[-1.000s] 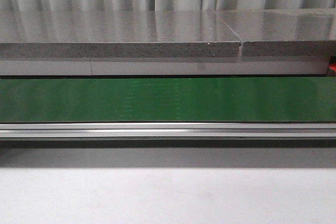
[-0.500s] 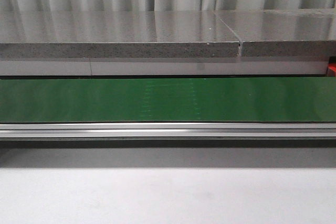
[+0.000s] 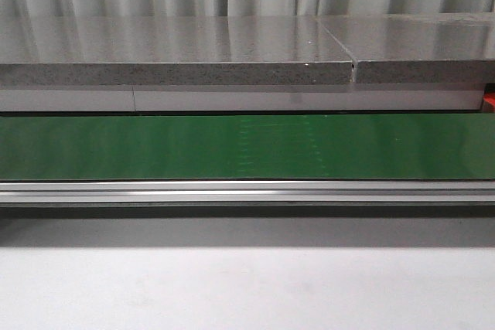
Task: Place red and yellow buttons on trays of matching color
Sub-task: 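Lower the right gripper onto the yellow button on the belt, grasp, then carry the yellow button into the yellow tray and release it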
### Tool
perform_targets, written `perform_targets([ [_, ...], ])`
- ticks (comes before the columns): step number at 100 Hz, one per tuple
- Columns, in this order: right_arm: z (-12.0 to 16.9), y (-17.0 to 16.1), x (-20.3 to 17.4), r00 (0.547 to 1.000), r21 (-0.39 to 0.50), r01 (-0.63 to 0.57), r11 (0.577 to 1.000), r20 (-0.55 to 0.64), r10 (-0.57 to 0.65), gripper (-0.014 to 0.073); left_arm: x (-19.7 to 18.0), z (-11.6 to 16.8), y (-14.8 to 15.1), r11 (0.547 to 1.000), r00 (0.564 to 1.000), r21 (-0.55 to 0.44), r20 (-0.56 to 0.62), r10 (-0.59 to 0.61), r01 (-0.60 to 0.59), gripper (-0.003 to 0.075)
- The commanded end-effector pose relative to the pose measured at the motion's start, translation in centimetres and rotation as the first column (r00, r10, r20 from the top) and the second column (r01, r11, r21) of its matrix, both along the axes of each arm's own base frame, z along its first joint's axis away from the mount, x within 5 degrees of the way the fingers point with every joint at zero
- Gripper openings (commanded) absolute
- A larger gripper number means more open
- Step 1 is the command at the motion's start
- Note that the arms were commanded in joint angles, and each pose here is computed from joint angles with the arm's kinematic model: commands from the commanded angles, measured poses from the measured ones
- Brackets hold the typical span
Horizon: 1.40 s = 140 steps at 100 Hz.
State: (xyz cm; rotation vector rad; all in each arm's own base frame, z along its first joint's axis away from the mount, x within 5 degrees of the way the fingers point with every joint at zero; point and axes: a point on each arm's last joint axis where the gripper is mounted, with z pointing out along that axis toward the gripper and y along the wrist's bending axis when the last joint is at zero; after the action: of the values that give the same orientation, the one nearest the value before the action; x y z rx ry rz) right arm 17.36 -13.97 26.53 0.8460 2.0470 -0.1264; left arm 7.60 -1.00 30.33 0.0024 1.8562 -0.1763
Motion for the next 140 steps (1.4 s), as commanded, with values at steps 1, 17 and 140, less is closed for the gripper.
perform_targets([
  [1,0.6,-0.7,-0.6,0.992,-0.074,0.102,0.992,0.076,-0.096,0.0130,0.1,1.5,-0.1,1.000,0.995,-0.013,0.097,-0.005,0.006,-0.0019],
  [17,-0.5,-1.1,-1.3,0.982,-0.121,0.177,0.977,0.093,-0.166,0.0130,0.1,1.5,-0.1,1.000,0.995,-0.013,0.097,-0.005,0.006,-0.0019],
  [140,-6.9,-3.9,0.9,0.967,-0.005,0.236,0.972,-0.093,-0.236,0.0534,0.1,1.5,-0.1,1.000,0.995,-0.013,0.097,-0.005,0.006,-0.0019],
])
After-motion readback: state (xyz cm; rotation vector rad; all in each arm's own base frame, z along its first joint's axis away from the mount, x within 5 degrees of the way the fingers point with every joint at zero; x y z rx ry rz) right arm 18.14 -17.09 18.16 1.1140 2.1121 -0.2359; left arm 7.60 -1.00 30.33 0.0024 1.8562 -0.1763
